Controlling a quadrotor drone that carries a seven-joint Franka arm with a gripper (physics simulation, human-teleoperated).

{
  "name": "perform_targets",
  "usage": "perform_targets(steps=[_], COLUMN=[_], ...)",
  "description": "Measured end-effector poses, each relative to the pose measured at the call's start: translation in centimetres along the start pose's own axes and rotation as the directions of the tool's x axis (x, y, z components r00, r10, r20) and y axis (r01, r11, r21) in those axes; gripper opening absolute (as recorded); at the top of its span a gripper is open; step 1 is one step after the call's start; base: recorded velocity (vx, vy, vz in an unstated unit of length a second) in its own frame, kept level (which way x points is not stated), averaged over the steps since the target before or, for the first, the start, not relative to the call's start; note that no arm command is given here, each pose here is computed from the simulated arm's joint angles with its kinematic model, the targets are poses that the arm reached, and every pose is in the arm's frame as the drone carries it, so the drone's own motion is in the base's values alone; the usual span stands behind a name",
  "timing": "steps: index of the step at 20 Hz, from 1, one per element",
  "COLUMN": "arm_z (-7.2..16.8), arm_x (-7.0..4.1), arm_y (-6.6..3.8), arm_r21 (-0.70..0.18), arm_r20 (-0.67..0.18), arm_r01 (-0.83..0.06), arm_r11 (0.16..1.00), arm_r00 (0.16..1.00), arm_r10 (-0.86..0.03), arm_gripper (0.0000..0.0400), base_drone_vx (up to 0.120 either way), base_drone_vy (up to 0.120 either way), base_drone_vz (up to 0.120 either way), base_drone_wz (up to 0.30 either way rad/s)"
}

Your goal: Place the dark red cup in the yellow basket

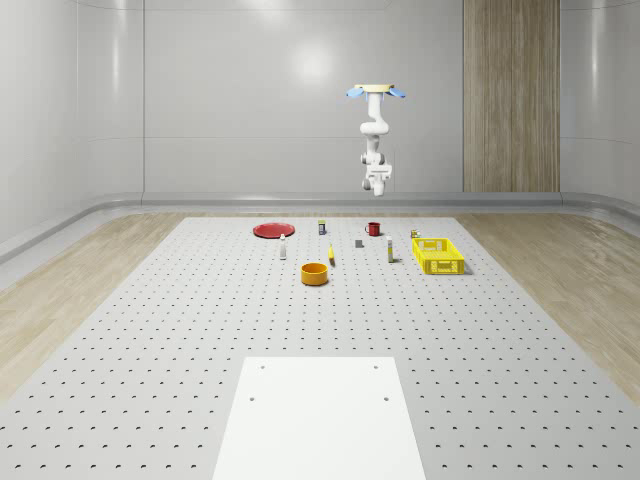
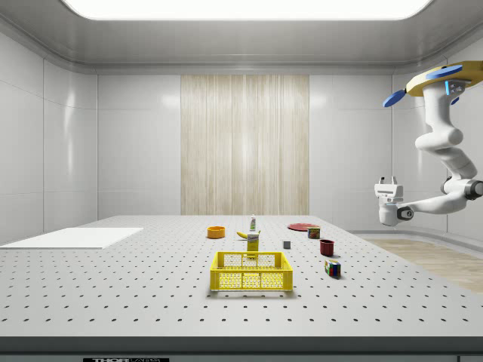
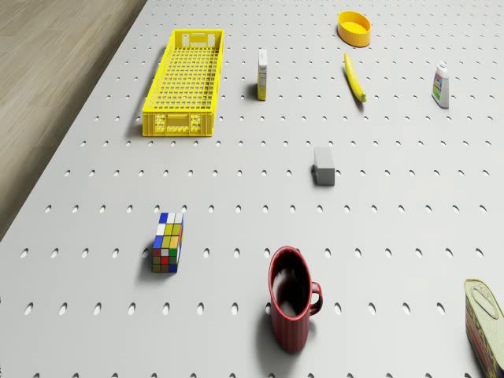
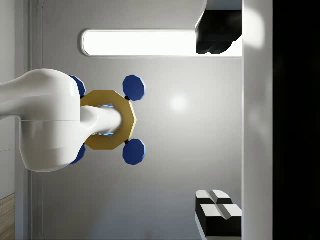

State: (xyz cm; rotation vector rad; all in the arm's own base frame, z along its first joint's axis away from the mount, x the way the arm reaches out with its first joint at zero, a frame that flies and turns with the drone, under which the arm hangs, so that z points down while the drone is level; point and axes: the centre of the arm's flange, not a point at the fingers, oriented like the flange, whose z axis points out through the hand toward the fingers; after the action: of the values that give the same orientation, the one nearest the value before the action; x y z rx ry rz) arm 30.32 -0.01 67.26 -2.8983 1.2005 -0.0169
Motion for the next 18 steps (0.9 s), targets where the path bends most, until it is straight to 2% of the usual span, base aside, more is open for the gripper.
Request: perform_targets(steps=[7, 18], arm_z=[-1.5, -1.8], arm_x=[0.1, 0.0], arm_y=[-0.1, -0.1], arm_r21=[0.004, 0.009], arm_r20=[-0.004, -0.010], arm_r01=[0.000, 0.000], arm_r11=[1.000, 1.000], arm_r00=[1.000, 1.000], arm_r10=[0.000, 0.000], arm_gripper=[0.0400, 0.0400], base_drone_vx=[0.120, 0.120], base_drone_vy=[0.000, 0.000], base_drone_vz=[0.000, 0.000], base_drone_wz=[0.000, 0.000])
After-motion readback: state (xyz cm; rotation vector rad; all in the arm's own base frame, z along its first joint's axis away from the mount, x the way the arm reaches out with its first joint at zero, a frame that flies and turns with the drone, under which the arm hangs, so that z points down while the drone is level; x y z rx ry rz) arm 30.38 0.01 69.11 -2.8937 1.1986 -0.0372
